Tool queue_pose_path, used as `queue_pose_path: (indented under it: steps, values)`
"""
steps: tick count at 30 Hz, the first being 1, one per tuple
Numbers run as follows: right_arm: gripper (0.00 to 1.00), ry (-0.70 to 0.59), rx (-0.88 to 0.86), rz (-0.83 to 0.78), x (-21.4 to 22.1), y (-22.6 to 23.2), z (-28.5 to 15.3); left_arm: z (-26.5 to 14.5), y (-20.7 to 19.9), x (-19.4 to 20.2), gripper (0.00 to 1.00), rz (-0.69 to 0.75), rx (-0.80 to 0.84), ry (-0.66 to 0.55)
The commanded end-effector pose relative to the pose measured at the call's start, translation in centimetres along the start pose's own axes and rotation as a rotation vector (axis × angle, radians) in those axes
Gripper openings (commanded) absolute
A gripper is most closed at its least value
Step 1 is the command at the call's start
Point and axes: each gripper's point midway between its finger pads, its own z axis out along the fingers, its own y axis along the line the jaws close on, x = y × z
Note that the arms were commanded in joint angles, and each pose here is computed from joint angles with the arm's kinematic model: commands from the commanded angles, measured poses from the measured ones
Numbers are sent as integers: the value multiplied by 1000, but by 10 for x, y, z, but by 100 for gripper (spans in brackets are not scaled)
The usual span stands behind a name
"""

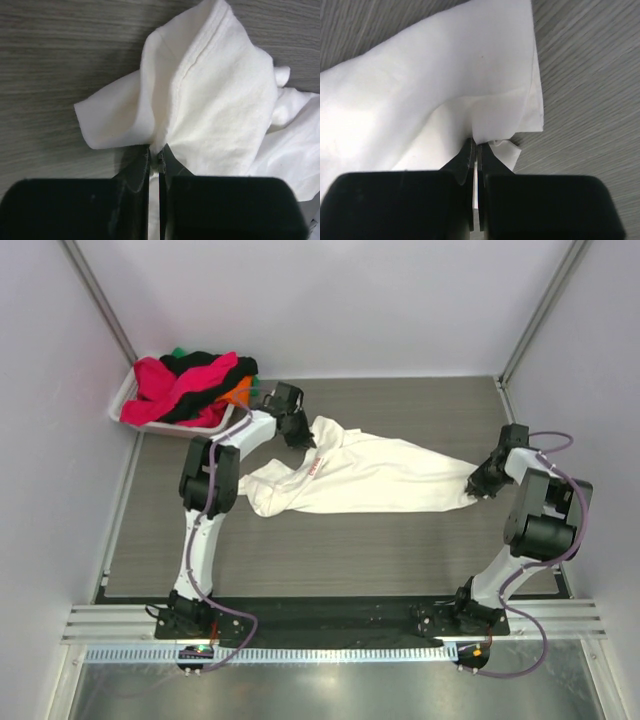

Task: Fold and stack the t-shirts
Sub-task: Flatten the tshirt out

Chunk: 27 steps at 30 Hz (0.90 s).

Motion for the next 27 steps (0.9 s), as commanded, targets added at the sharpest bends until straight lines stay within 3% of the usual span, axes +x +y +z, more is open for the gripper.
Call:
queue_pose_path:
  steps: [1,4,11,12,13,18,21,24,26,27]
  values:
    - [1,-100,-140,-23,-26,33,-39,-63,-35,-24,0,15,63,-95]
    - [1,-162,-183,-21,-37,43,-76,-129,-53,-41,0,33,75,-196]
    - [1,-397,-260,-23,-57,49,-221,-308,-90,-65,0,58,129,-461]
    - [1,-449,-277,-22,-57,47,-246,-324,-89,-60,0,57,119,-461]
    - [1,-483,-289,-21,-57,47,-272,-370,-104,-64,0,69,174,-534]
    - [1,-675,-305,8,-59,32,-366,-493,-112,-61,0,62,227,-736]
    - [1,-776,-306,54,-63,25,-413,-549,-117,-57,0,63,276,-842]
    - [1,-813,-325,58,-73,30,-432,-559,-115,-65,1,70,251,-895]
    - [1,-770,-289,46,-93,41,-415,-549,-103,-80,4,47,195,-903]
    - [1,-742,-280,34,-101,47,-405,-522,-100,-91,5,33,175,-849]
